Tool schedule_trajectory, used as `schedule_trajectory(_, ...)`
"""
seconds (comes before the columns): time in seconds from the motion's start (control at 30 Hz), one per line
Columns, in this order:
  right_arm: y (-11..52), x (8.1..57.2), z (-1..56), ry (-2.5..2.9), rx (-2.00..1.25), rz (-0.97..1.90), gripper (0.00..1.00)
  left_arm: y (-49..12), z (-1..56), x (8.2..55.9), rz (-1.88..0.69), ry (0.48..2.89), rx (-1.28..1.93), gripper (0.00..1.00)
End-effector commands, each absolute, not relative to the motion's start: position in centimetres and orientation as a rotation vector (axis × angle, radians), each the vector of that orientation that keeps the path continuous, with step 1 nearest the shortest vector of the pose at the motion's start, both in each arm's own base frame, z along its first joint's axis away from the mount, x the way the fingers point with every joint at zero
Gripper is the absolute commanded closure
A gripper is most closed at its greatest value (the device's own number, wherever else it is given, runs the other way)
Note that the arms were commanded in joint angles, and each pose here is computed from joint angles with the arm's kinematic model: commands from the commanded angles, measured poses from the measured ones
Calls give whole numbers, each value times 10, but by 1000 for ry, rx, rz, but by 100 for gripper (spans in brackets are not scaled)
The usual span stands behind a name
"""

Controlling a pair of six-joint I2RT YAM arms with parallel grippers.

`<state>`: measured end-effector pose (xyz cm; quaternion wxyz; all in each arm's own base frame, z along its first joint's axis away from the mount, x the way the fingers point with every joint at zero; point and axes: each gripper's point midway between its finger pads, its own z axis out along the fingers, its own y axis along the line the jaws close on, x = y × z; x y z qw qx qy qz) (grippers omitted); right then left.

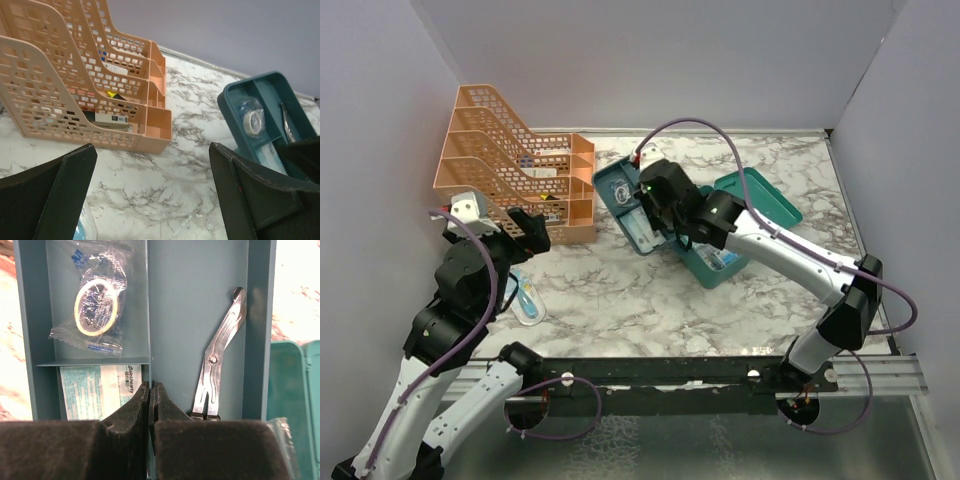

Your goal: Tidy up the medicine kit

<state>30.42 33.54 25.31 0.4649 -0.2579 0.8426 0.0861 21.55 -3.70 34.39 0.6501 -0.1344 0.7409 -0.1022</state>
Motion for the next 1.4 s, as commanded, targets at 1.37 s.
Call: schedule_trajectory(1.37, 172, 334, 199, 2167, -741, 166, 99, -138, 215, 218, -637, 1892, 30, 1)
